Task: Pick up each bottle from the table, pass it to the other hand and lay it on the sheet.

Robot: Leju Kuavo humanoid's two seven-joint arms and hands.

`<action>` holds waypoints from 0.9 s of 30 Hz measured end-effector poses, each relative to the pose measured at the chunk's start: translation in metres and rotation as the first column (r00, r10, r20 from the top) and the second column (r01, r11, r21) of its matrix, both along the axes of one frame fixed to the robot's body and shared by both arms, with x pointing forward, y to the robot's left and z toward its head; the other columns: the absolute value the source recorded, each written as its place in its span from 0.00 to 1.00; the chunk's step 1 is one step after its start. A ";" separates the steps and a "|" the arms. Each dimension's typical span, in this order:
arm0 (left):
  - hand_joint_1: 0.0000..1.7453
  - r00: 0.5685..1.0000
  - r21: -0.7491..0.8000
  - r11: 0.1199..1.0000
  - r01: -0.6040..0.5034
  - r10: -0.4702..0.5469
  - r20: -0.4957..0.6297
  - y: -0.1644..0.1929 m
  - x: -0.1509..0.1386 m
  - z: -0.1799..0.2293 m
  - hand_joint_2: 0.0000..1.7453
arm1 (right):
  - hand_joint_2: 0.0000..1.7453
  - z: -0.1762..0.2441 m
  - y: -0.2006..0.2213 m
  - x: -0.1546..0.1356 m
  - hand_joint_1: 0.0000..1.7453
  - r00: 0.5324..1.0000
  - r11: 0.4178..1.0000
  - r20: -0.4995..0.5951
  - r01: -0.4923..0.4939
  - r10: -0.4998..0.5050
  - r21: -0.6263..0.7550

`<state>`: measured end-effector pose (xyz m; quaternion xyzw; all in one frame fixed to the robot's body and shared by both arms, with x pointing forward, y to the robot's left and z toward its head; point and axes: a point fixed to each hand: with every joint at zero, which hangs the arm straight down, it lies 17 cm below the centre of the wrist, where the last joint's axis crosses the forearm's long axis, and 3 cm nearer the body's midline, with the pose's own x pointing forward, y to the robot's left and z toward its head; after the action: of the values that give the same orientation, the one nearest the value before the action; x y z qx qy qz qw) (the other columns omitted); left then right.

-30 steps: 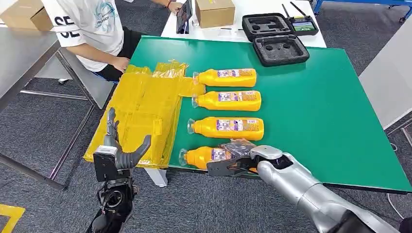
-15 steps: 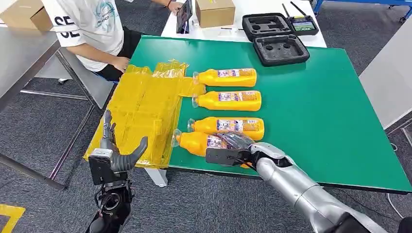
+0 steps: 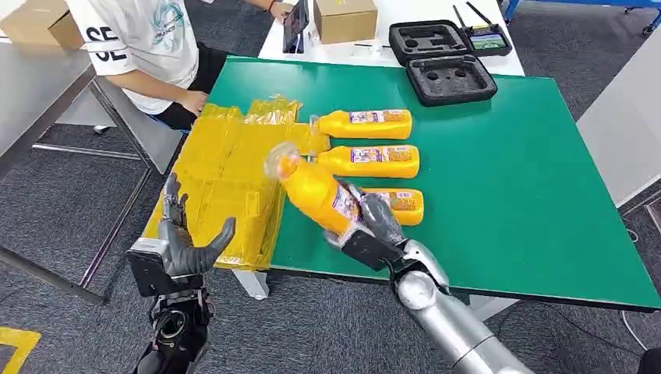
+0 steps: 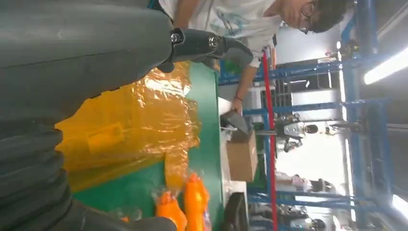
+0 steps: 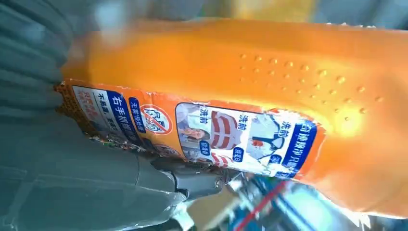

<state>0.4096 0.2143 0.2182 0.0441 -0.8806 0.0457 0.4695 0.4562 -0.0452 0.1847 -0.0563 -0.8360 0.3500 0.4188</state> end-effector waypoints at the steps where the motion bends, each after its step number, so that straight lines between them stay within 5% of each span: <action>1: 0.00 1.000 -0.016 1.000 0.025 -0.025 -0.002 -0.002 0.000 0.001 1.00 | 1.00 0.004 -0.002 0.000 1.00 1.000 1.000 0.006 0.007 -0.007 0.026; 9: 0.00 0.956 -0.145 0.947 0.288 -0.292 -0.010 -0.038 -0.001 0.010 1.00 | 1.00 0.017 -0.002 -0.021 1.00 0.997 0.983 0.075 0.005 -0.020 0.186; 22: 0.00 0.943 -0.153 0.932 0.328 -0.332 0.000 -0.045 -0.002 0.012 1.00 | 1.00 0.014 0.003 -0.023 1.00 0.998 0.982 0.065 -0.001 -0.011 0.189; 25: 0.00 0.898 -0.171 0.884 0.436 -0.440 0.014 -0.065 -0.001 0.016 1.00 | 1.00 0.003 0.014 -0.028 1.00 1.000 0.979 0.023 -0.024 0.019 0.200; 27: 0.00 0.775 -0.182 0.760 0.624 -0.632 0.018 -0.105 -0.014 0.014 1.00 | 1.00 -0.018 0.031 -0.034 1.00 0.994 0.975 -0.055 -0.081 0.094 0.206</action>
<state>0.3956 0.1091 0.2318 -0.2941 -0.8262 -0.0370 0.4792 0.4225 -0.0141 0.1666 0.0350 -0.8551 0.2824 0.4333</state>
